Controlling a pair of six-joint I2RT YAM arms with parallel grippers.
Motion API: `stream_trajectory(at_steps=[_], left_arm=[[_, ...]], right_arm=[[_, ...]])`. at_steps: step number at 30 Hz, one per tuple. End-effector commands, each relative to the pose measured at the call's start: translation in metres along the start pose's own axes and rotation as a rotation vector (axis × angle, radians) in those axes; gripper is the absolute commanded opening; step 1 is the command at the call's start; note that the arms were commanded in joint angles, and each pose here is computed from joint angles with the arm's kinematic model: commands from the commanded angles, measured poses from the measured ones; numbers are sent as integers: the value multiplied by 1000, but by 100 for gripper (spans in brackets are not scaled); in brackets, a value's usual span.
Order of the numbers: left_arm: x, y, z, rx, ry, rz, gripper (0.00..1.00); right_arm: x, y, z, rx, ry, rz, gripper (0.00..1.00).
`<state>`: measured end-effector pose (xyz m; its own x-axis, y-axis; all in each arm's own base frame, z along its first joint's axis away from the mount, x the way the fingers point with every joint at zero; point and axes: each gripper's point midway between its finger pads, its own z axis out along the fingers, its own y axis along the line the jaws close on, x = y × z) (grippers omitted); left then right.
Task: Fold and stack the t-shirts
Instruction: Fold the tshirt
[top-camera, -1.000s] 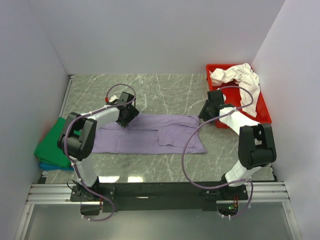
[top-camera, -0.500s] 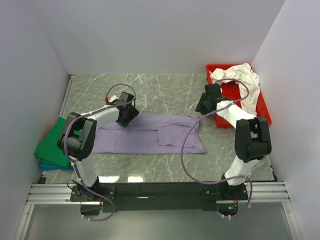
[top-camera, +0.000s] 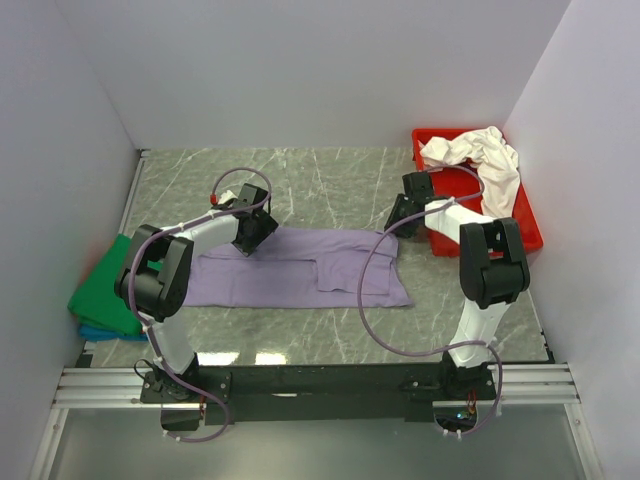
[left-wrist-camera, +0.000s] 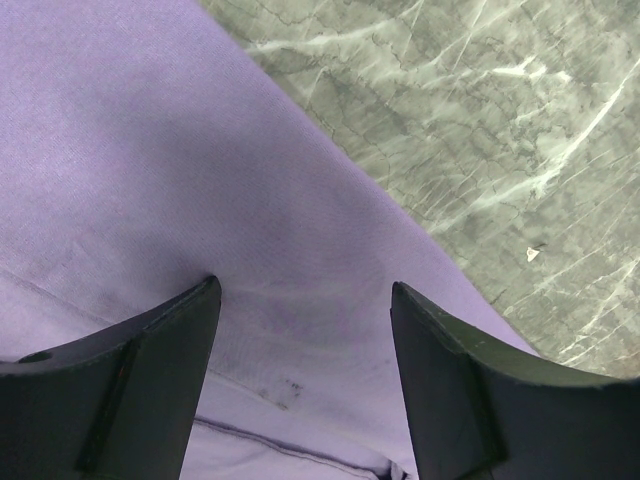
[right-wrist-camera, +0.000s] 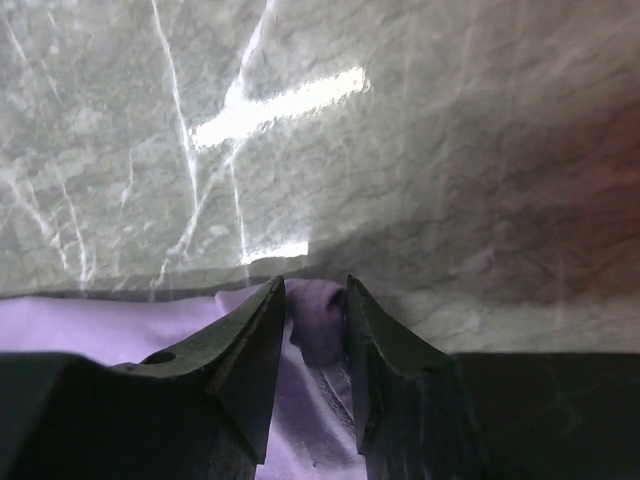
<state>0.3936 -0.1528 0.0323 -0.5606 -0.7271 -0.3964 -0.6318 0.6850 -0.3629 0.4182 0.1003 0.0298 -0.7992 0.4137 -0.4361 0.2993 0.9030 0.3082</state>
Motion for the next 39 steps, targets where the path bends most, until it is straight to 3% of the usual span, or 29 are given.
stream_trajectory(at_steps=[1,9,20,22,25,26,28,39], left_arm=[[14,23,8,-67,45,16,75],[11,23,6,-66,40,14,75],[8,26,5,-66,38,4,75],[8,26,6,-67,41,3,75],[7,26,5,-67,38,3,75],[6,25,5,-64,38,2,75],[6,26,5,-67,39,3,75],[-3,26,0,-57,22,0,75]], right_arm=[[-1,17,-9,-92,-11,25,36],[6,28,-49,-189,-54,75,1],[-11,-13,-87,-10,-251,137,0],[-9,-17,-84,8,-248,142,4],[-2,-21,-71,18,-219,145,21],[-4,-21,-69,18,-215,150,32],[-1,-23,-57,30,-184,151,37],[-5,-15,-54,-2,-186,161,38]])
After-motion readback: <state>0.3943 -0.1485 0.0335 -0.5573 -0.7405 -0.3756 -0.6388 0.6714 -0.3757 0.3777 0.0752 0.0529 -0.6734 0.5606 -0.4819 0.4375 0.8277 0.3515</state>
